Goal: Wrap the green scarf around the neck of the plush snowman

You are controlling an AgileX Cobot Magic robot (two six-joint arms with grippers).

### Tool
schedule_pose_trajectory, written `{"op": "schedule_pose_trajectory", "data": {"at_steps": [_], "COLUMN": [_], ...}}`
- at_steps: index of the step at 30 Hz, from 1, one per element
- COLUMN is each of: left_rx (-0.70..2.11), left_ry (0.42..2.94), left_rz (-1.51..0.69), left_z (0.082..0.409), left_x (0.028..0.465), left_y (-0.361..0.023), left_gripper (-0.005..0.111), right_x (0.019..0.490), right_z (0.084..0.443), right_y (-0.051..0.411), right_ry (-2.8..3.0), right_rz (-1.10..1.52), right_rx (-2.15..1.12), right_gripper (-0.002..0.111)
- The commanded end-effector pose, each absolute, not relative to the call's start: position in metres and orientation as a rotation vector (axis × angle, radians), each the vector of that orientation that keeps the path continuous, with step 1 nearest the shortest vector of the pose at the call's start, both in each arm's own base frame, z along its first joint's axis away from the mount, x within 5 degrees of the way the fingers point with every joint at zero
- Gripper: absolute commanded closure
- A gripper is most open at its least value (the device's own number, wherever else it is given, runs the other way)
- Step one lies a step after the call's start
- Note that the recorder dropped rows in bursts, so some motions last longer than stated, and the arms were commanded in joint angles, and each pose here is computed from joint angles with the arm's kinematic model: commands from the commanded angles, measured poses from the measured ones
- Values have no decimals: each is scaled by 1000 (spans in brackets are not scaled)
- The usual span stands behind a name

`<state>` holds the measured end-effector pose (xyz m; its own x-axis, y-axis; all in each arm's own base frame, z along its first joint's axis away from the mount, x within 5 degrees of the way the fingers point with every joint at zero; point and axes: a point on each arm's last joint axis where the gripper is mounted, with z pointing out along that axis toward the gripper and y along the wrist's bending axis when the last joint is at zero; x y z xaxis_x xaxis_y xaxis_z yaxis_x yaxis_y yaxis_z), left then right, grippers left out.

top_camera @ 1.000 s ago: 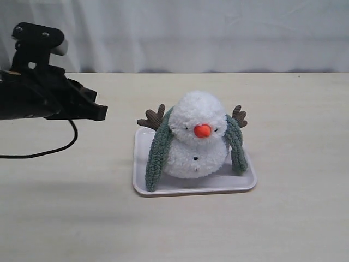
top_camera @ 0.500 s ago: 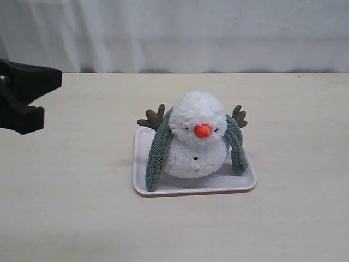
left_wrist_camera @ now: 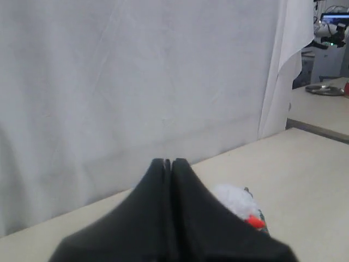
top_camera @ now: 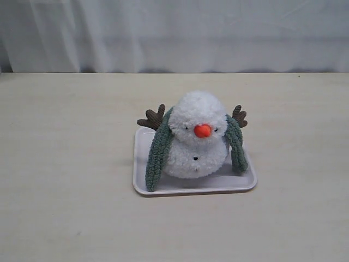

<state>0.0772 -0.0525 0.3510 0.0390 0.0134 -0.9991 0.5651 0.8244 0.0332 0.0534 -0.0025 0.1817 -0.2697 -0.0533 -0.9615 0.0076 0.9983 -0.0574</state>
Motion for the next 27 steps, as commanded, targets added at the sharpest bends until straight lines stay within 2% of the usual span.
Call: {"op": "schedule_pose_trajectory", "data": {"at_steps": [1, 14, 24, 27], "left_rx": [483, 689, 579, 564], "left_ry": [1449, 1506, 1543, 1546], "left_rz": [-451, -341, -300, -321], "left_z": [353, 341, 321, 321], "left_x": [69, 66, 85, 84], "left_y": [-49, -53, -51, -51], "left_gripper": [107, 107, 107, 107], "right_x": [53, 55, 52, 45], "right_z": [182, 187, 232, 250], "right_y": [-2, -3, 4, 4], "right_ry": [1831, 1770, 1271, 1058], "right_rz": [-55, -106, -68, 33], "right_rx": [-35, -75, -112, -44], "right_gripper": [104, 104, 104, 104]}}
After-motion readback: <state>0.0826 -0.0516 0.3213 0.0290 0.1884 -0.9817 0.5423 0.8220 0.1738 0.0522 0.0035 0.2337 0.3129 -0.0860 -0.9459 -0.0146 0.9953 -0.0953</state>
